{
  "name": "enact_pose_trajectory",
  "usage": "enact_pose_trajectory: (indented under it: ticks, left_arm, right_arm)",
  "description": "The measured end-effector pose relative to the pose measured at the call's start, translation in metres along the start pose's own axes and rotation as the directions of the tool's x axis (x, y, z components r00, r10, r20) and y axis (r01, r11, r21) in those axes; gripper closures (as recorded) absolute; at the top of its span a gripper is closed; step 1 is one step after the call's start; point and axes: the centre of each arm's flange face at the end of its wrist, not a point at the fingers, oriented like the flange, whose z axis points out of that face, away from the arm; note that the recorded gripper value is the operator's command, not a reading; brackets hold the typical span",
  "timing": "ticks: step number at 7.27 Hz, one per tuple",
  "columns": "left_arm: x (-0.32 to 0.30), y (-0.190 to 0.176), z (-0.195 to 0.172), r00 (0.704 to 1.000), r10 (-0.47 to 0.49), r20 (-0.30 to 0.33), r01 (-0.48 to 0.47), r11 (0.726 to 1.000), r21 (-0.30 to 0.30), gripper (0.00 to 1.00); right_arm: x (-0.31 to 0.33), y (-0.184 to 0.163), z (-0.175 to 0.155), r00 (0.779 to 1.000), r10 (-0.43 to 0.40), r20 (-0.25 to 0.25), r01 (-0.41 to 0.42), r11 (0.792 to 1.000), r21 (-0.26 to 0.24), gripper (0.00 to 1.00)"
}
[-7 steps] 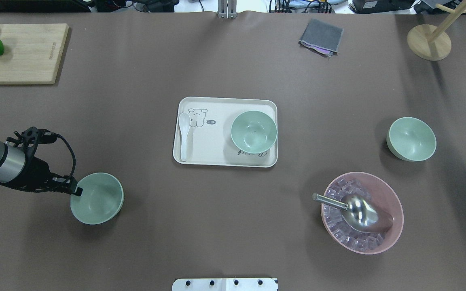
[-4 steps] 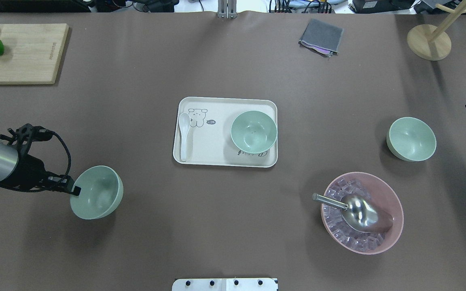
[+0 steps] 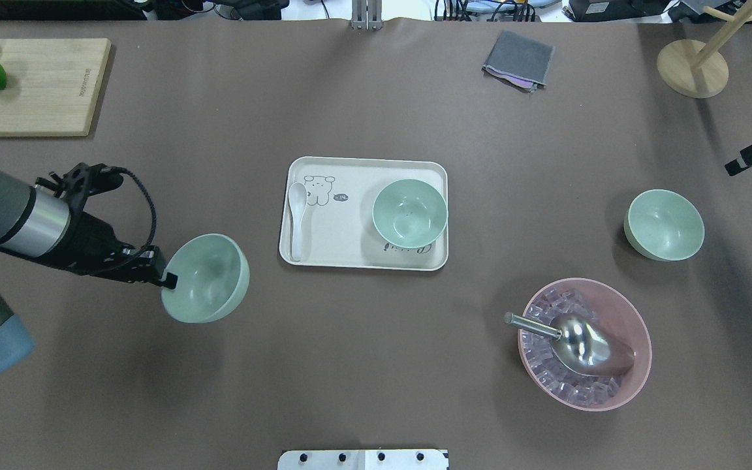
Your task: Stack green bowls together
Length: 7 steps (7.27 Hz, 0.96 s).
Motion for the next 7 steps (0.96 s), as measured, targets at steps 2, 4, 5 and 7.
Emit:
enact_pose_trajectory:
  ticks: [2, 4, 5, 7]
  left_arm:
    - [0.079, -0.027, 0.000, 0.999, -0.047, -0.008, 0.047, 0.999, 0.006, 1.00]
    - [0.127, -0.039, -0.003, 0.998, -0.064, -0.009, 0.064, 0.998, 0.009, 1.00]
    - [0.139, -0.042, -0.004, 0.998, -0.069, -0.012, 0.069, 0.998, 0.010, 1.00]
    - [0.162, -0.057, 0.002, 0.996, -0.086, -0.018, 0.087, 0.996, 0.022, 1.00]
  right_arm:
    - [-0.023, -0.007, 0.032, 0.999, -0.046, 0.015, 0.046, 0.998, -0.042, 0.00]
    - [-0.027, -0.002, 0.065, 0.999, -0.046, 0.019, 0.047, 0.994, -0.097, 0.01]
    - [-0.028, 0.002, 0.080, 0.999, -0.046, 0.016, 0.048, 0.991, -0.124, 0.34]
    - [-0.035, 0.007, 0.104, 0.998, -0.062, -0.008, 0.060, 0.985, -0.161, 0.88]
